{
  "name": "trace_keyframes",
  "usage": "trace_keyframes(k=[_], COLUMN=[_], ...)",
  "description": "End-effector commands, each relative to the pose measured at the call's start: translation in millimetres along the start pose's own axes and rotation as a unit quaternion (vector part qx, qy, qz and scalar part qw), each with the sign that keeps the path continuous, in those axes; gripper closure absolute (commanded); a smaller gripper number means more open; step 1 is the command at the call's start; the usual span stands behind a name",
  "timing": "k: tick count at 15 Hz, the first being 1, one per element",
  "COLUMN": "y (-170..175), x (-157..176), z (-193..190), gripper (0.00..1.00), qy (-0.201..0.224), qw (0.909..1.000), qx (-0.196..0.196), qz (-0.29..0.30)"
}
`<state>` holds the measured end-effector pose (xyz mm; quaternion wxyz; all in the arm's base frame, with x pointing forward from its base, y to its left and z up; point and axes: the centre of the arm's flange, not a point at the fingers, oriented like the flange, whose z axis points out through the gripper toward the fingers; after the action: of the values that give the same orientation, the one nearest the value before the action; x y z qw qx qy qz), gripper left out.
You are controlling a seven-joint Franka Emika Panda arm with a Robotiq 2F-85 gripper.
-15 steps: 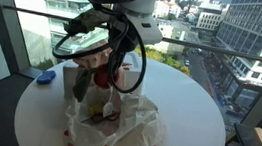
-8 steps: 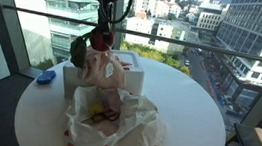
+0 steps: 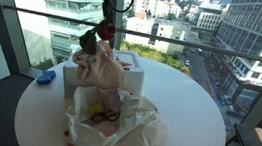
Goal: Remove the objects from the plastic bag and put them on the white basket
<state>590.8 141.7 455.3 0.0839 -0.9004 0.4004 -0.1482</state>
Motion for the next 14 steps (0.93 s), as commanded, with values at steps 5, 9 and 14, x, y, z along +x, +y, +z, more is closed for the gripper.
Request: trace_keyframes(k=[5, 9, 14], y=[-54, -34, 53], x=[3, -15, -19], z=[33, -6, -8], gripper=[0.41, 0.11, 0.0], qy=[-0.016, -0.005, -0.061], qw=[0.9996, 0.9997, 0.9965], qx=[0.001, 0.009, -0.048], qz=[-0.021, -0.021, 0.029])
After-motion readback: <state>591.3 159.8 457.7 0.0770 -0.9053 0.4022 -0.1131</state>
